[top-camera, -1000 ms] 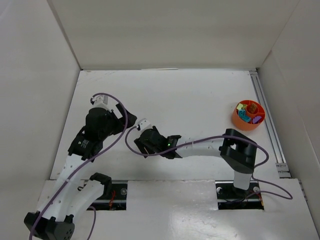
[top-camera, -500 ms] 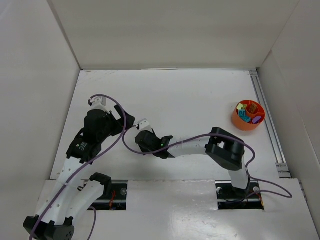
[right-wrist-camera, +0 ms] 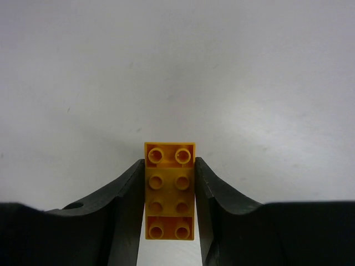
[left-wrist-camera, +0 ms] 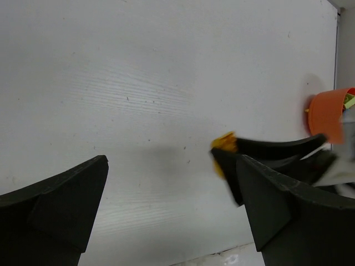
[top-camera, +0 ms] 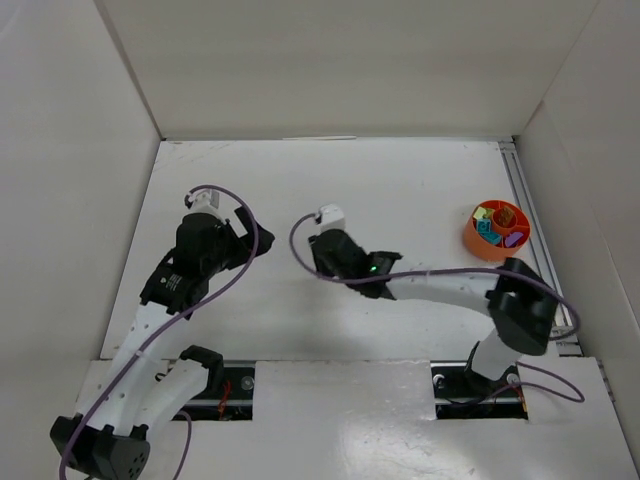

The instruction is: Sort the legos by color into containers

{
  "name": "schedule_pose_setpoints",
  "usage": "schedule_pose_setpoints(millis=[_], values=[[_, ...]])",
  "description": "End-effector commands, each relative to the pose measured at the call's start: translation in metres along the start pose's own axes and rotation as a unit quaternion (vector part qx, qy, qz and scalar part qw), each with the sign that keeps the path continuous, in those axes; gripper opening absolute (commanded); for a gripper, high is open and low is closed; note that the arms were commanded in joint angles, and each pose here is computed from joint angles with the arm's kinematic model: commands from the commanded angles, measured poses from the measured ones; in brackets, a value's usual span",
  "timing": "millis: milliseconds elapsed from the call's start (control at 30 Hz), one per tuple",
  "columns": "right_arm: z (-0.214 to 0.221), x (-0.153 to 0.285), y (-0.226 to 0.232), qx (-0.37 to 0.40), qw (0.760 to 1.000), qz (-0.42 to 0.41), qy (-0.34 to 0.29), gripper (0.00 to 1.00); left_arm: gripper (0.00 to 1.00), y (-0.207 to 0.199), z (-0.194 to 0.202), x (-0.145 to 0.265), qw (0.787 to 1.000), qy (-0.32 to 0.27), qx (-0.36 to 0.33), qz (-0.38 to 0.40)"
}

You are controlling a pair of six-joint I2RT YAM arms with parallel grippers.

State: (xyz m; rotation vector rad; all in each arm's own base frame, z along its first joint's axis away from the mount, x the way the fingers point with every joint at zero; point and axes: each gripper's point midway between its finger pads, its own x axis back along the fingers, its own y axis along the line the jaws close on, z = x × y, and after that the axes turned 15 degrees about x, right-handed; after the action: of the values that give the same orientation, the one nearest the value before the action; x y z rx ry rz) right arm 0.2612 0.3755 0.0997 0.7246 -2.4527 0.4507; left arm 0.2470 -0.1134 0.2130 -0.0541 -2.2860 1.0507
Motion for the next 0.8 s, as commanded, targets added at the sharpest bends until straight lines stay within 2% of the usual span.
schedule_pose_setpoints(millis=[0, 67, 100, 167, 200, 267, 300, 400, 433, 567, 767], values=[[-0.054, 0.040, -0.098, -0.049, 0.992, 0.077, -0.084, 0.20, 1.00, -0.021, -0.002, -0.005, 0.999, 0.005, -0.013, 0.042], [-0.061, 0.057, -0.161, -0.063, 0.985, 0.125, -0.101, 0.20, 1.00, -0.025, -0.002, -0.009, 0.998, 0.011, -0.023, 0.052], [-0.074, 0.081, -0.189, -0.059, 0.980, 0.143, -0.128, 0.20, 1.00, -0.027, -0.001, -0.012, 0.998, 0.015, -0.023, 0.056], [-0.074, 0.099, -0.232, -0.057, 0.975, 0.164, -0.142, 0.21, 1.00, -0.030, -0.003, -0.017, 0.998, 0.014, -0.023, 0.057], [-0.060, 0.110, -0.280, -0.061, 0.967, 0.213, -0.130, 0.21, 1.00, -0.036, -0.008, -0.017, 0.997, 0.008, -0.028, 0.065], [-0.059, 0.136, -0.317, -0.059, 0.959, 0.233, -0.148, 0.22, 1.00, -0.039, -0.010, -0.022, 0.997, 0.009, -0.034, 0.063], [-0.040, 0.149, -0.356, -0.069, 0.951, 0.274, -0.129, 0.23, 1.00, -0.045, -0.014, -0.023, 0.997, 0.004, -0.035, 0.069], [-0.028, 0.170, -0.403, -0.066, 0.942, 0.307, -0.116, 0.22, 1.00, -0.049, -0.016, -0.032, 0.997, 0.009, -0.040, 0.071], [-0.009, 0.181, -0.431, -0.080, 0.933, 0.336, -0.098, 0.22, 1.00, -0.054, -0.019, -0.036, 0.997, 0.009, -0.040, 0.070], [0.039, 0.174, -0.483, -0.125, 0.926, 0.355, -0.036, 0.19, 1.00, -0.062, -0.029, -0.049, 0.997, 0.008, -0.043, 0.063], [0.064, 0.170, -0.513, -0.137, 0.912, 0.386, 0.011, 0.19, 1.00, -0.072, -0.046, -0.067, 0.997, 0.014, -0.052, 0.061]])
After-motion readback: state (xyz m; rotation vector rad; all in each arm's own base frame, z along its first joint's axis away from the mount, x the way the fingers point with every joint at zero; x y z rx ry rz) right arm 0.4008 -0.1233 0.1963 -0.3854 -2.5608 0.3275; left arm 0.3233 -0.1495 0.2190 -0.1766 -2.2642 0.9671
